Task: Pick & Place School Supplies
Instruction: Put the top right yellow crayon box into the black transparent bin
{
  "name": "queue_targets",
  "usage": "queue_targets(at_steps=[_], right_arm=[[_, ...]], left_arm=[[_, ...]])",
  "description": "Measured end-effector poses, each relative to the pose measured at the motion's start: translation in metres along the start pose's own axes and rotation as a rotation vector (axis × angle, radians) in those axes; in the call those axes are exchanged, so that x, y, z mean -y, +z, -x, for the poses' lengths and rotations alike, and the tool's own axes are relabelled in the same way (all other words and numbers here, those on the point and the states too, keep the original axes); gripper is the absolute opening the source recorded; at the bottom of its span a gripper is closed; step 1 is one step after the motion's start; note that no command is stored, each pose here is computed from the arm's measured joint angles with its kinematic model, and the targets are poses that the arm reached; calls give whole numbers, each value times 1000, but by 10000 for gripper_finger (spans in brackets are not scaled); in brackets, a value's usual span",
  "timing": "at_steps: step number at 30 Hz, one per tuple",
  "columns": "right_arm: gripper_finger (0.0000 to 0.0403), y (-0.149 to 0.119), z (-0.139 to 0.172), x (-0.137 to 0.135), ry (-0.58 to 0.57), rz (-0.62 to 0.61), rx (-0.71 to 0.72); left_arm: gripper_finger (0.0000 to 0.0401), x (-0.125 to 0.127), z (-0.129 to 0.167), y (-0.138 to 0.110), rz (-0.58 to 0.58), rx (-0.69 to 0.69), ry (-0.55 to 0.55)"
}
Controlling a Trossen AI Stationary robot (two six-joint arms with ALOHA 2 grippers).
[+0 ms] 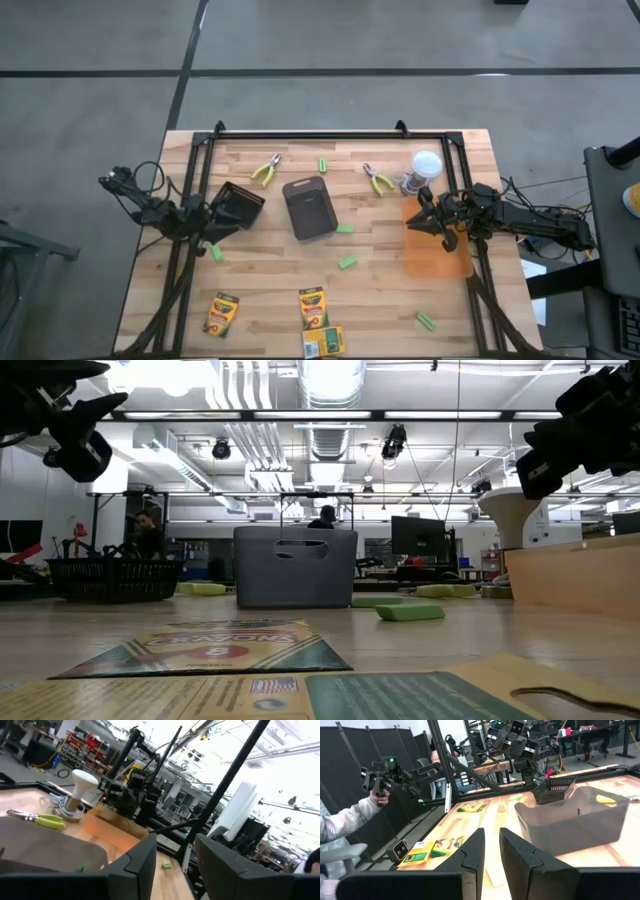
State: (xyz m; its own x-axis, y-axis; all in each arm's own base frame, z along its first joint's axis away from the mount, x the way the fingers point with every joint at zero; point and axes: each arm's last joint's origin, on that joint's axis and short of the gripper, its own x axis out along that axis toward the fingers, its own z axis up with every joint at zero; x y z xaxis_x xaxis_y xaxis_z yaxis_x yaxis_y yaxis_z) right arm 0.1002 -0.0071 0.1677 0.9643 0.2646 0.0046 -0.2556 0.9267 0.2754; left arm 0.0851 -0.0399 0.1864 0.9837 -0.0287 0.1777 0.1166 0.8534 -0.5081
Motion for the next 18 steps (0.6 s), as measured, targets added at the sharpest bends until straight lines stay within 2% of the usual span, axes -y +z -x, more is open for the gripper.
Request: queue_targets(at_steps=[7, 11, 13, 16, 18], right_arm=[[57, 0, 0, 0, 0, 7, 0], [57, 1, 0, 1, -26, 72, 11], [57, 1, 0, 1, -24, 146, 9], [57, 0, -1, 0, -3, 242, -2], [57, -1, -1, -1, 28, 248, -10]], left_arm=[[142, 1, 0, 3, -78, 31, 1], [142, 1, 0, 3, -87, 33, 2], [142, 1, 0, 3, -97, 37, 13], [142, 0, 0, 3, -119, 45, 43], [142, -1, 0, 3, -141, 48, 60]])
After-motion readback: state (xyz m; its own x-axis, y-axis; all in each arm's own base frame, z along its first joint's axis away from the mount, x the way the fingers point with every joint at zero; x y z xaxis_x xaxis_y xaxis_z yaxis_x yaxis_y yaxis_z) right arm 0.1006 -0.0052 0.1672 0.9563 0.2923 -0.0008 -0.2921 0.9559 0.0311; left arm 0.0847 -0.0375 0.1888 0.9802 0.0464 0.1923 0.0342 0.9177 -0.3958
